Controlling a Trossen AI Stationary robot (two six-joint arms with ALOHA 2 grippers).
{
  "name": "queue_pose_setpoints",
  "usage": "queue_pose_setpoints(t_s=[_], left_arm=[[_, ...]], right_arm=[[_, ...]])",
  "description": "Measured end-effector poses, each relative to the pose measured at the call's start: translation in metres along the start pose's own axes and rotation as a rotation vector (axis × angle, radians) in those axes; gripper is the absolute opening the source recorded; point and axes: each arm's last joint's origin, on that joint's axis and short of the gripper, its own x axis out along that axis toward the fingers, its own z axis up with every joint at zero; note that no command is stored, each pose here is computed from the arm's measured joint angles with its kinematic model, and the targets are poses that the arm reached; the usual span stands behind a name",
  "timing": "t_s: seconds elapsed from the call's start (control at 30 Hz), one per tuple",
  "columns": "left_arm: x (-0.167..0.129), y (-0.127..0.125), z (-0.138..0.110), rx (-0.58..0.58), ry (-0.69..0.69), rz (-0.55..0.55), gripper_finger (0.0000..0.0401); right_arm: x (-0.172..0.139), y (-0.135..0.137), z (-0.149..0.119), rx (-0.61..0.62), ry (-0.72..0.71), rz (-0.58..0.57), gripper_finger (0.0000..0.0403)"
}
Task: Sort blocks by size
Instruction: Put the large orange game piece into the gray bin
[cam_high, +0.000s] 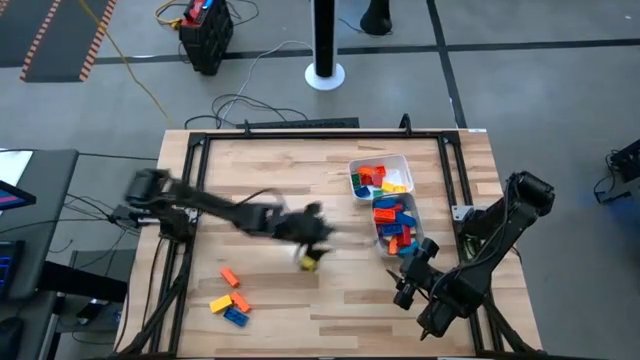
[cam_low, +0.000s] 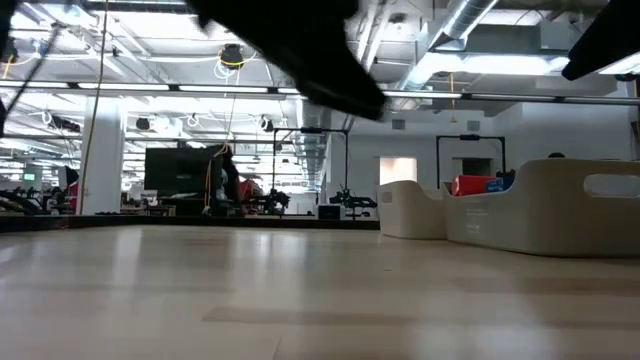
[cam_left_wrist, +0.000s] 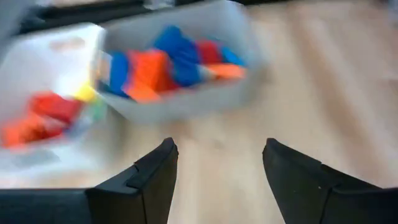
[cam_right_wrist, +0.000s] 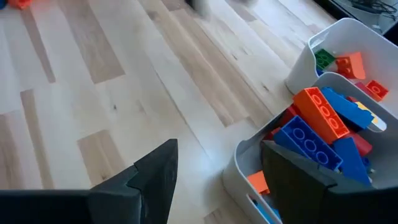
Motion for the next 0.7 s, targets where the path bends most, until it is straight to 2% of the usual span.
queue_pose_setpoints(t_s=[0.07, 0.23, 0.4, 0.47, 0.57, 0.7], left_arm=[[-0.031, -0.021, -0.008, -0.024, 0.039, -0.052, 0.0224], [-0.113, -0.069, -0.028, -0.102, 0.235, -0.162, 0.0224], [-0.178, -0.100, -0.046, -0.390, 0.446, -0.143, 0.0224], [-0.195, -0.111, -0.056, -0.440, 0.516, -0.107, 0.0224], [-0.215, -0.127, -0.076, -0.365, 0.617, -0.048, 0.0224], [-0.222, -0.136, -0.092, -0.176, 0.685, 0.007, 0.0224]], right_arm=[[0.001, 0.000, 0.001, 0.000, -0.002, 0.000, 0.0255], [0.009, 0.001, 0.009, 0.007, -0.032, -0.015, 0.0255], [0.020, 0.002, 0.019, 0.007, -0.039, -0.015, 0.0255], [0.025, 0.003, 0.024, -0.006, -0.043, -0.008, 0.0255], [0.031, 0.005, 0.030, -0.036, -0.056, 0.002, 0.0255], [0.040, 0.005, 0.040, -0.086, -0.065, -0.004, 0.0255]])
